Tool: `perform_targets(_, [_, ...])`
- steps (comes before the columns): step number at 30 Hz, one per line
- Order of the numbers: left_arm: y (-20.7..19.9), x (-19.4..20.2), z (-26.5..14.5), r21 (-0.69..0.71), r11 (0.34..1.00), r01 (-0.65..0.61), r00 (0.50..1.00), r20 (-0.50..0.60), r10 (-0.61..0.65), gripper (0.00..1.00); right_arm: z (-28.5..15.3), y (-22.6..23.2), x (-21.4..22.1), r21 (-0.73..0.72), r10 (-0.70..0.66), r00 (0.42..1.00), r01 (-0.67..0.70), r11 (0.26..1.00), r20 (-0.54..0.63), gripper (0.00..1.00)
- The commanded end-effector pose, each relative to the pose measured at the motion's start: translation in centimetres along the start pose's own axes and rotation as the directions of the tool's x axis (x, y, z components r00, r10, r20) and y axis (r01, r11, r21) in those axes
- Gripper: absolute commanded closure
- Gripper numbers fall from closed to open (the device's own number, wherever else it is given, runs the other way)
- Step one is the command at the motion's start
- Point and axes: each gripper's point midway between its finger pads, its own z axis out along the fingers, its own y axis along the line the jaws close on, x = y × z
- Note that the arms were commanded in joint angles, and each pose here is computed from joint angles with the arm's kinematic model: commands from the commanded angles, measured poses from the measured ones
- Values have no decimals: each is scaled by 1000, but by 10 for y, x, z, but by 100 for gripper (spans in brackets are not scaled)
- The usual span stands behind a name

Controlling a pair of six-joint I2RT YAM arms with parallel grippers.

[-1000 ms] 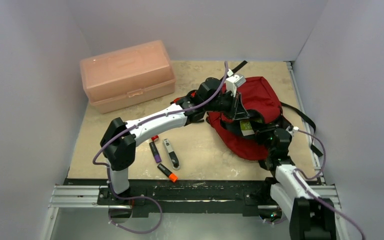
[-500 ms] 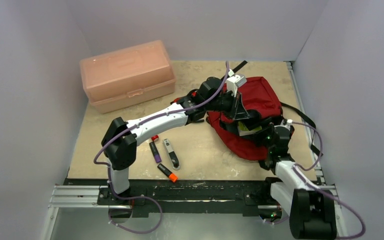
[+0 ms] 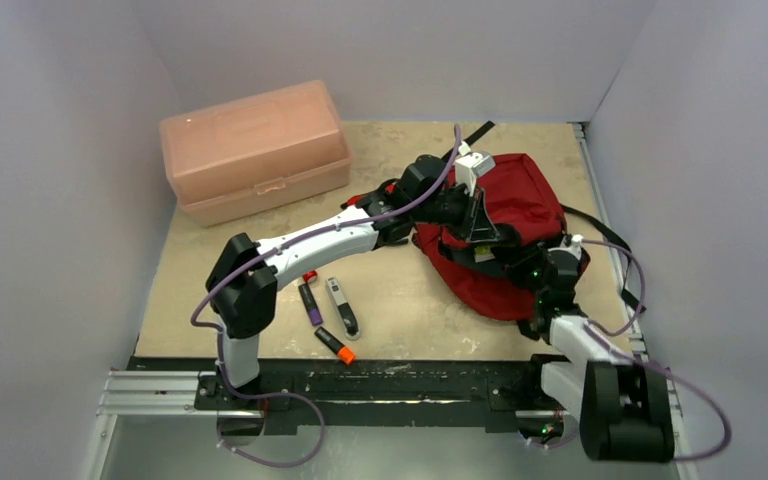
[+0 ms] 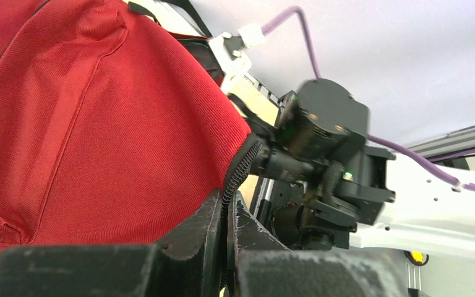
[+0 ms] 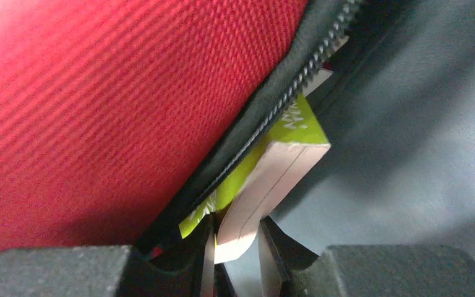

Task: Pack the student bag
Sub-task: Place the book in the student bag.

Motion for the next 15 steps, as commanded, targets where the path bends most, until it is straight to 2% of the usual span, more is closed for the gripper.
perform_targets(1, [-28,-29,-2,92,996,-14,998,67,8,100,31,72,-47,-243,-90,985,124,962,146,75])
perform_targets(4, [-27,-27,-2,92,996,-4,998,59,-2,100,52,79,-49,-270,-100,988,129,954,122,76])
perform_targets(6, [-25,-27,-2,82,997,-2,998,56,-2,100,50,80,-42,-300,-86,992,110,947,92,75])
perform_targets(9, [-21,-26,0,67,998,-2,998,56,-2,100,41,63,-33,-238,-42,997,58,969,70,61])
perform_targets(12, [-18,-24,4,67,998,9,999,50,-12,100,32,54,-20,-201,-95,995,95,975,10,53])
perform_targets(15, [-15,-18,3,49,998,29,999,25,-30,100,19,27,-5,-72,-137,988,133,989,-68,43])
